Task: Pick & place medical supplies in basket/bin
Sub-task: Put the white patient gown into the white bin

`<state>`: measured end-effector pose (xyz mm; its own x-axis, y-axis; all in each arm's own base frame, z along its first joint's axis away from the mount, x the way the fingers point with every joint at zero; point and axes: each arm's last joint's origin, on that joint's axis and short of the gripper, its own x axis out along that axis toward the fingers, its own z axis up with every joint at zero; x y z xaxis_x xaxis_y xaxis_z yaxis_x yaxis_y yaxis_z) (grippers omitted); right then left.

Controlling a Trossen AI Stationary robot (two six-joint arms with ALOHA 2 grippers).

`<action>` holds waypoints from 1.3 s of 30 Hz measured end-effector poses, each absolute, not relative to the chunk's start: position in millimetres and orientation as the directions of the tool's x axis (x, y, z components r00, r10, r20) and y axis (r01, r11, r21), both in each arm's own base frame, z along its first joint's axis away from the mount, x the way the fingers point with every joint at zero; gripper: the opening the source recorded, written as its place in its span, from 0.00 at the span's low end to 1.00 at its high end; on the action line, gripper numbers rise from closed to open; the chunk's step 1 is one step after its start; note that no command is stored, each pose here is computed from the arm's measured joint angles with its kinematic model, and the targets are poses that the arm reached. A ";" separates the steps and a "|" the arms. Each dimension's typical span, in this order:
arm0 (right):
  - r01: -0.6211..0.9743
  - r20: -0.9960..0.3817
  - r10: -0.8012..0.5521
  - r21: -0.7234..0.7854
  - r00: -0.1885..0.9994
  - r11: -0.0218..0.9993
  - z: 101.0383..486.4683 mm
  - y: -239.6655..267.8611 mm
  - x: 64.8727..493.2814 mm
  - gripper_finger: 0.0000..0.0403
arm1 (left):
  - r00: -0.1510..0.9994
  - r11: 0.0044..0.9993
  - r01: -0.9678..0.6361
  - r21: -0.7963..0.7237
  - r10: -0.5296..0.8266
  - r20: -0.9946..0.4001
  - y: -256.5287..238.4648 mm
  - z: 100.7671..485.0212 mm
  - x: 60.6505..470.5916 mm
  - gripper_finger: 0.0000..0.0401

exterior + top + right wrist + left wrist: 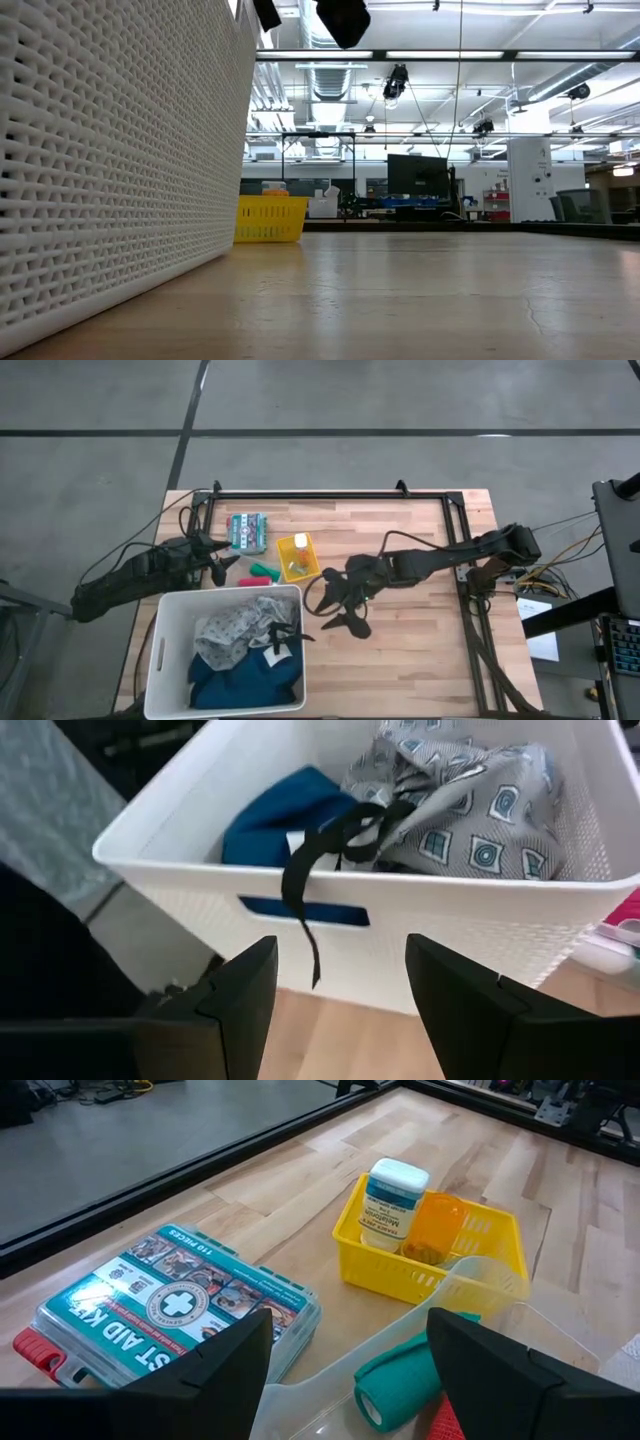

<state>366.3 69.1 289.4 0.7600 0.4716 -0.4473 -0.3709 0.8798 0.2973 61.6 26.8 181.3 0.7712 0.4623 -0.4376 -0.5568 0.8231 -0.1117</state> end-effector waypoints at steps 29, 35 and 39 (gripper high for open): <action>-0.367 -0.281 0.525 0.462 0.803 0.808 236.8 81.0 372.0 0.53 | 0.771 0.823 -0.557 -0.112 0.463 -0.437 26.8 181.3 61.6 0.68; -0.384 -0.246 0.530 0.459 0.812 0.801 229.5 83.4 379.0 0.53 | 0.771 0.823 -0.557 -0.112 0.463 -0.438 26.8 181.3 61.6 0.68; -0.399 -0.227 0.544 0.469 0.807 0.788 226.4 84.9 381.7 0.53 | 0.771 0.823 -0.557 -0.112 0.463 -0.438 26.8 181.2 61.6 0.68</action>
